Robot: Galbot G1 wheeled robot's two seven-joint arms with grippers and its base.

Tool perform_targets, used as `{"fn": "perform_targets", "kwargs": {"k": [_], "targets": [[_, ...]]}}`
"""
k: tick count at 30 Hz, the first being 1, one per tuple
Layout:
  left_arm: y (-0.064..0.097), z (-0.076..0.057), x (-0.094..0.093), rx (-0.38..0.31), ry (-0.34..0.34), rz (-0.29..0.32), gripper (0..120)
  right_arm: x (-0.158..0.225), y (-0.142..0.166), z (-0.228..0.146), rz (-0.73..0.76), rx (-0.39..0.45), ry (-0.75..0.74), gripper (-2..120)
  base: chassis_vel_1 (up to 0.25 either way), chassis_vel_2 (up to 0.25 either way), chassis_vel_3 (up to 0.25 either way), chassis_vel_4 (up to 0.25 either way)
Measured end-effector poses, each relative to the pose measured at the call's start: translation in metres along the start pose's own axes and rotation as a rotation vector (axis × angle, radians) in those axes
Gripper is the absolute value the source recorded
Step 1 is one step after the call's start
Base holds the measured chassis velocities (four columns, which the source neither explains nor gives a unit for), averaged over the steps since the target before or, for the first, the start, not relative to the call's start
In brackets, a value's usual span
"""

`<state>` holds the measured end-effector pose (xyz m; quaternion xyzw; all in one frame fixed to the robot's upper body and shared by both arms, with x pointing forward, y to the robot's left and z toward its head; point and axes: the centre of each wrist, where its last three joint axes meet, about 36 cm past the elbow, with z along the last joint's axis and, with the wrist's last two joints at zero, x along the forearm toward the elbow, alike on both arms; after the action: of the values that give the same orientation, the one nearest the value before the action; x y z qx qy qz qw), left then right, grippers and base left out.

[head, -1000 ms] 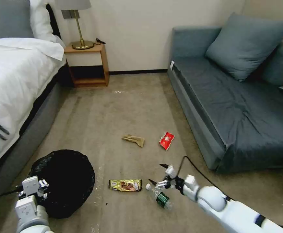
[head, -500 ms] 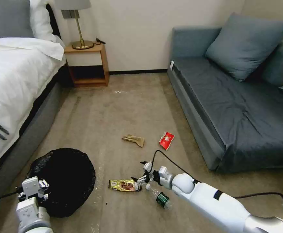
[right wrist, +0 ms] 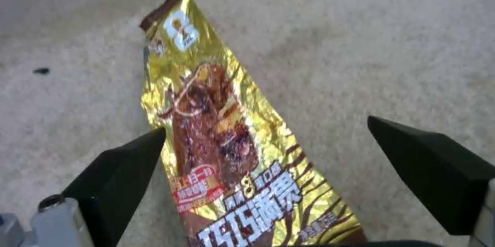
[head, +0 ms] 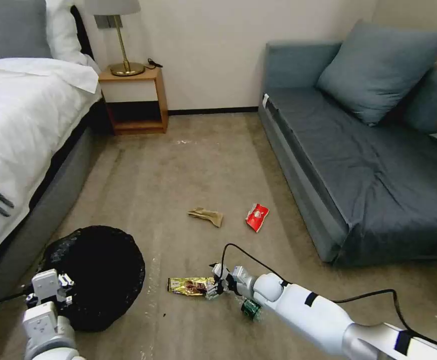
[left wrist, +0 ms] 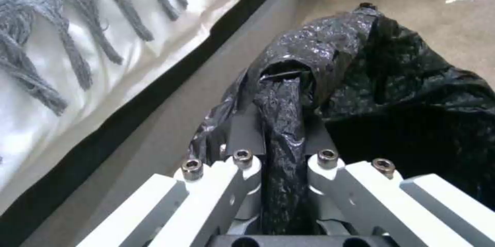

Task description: Pick up the trash bin, then pick up the garbage on the floor and place it into the trash bin.

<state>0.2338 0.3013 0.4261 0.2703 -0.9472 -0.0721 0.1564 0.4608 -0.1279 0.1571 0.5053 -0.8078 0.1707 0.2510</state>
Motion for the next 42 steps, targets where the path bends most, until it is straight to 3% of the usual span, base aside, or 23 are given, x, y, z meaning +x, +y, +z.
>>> {"fn": "perform_targets", "kwargs": {"k": [6,12,19,32,42], "targets": [[-0.002,0.003,-0.005,0.003,0.009,0.001,7,-0.006,0.0,0.004,-0.003,0.003,0.009,100,0.0,0.0,0.0,0.0],[-0.003,0.005,-0.006,0.006,0.015,0.003,7,-0.004,-0.012,0.014,-0.027,0.023,0.052,82,0.0,0.0,0.0,0.0],[-0.003,0.003,-0.006,0.017,0.015,0.006,7,0.001,-0.025,0.021,-0.043,0.051,0.081,82,0.0,0.0,0.0,0.0],[-0.006,0.004,-0.005,0.032,0.017,-0.001,7,0.018,-0.033,0.037,-0.038,0.07,0.087,46,0.0,0.0,0.0,0.0],[-0.007,0.008,-0.005,0.03,0.016,-0.002,7,0.028,-0.03,0.037,-0.029,0.081,0.068,10,0.0,0.0,0.0,0.0]]}}
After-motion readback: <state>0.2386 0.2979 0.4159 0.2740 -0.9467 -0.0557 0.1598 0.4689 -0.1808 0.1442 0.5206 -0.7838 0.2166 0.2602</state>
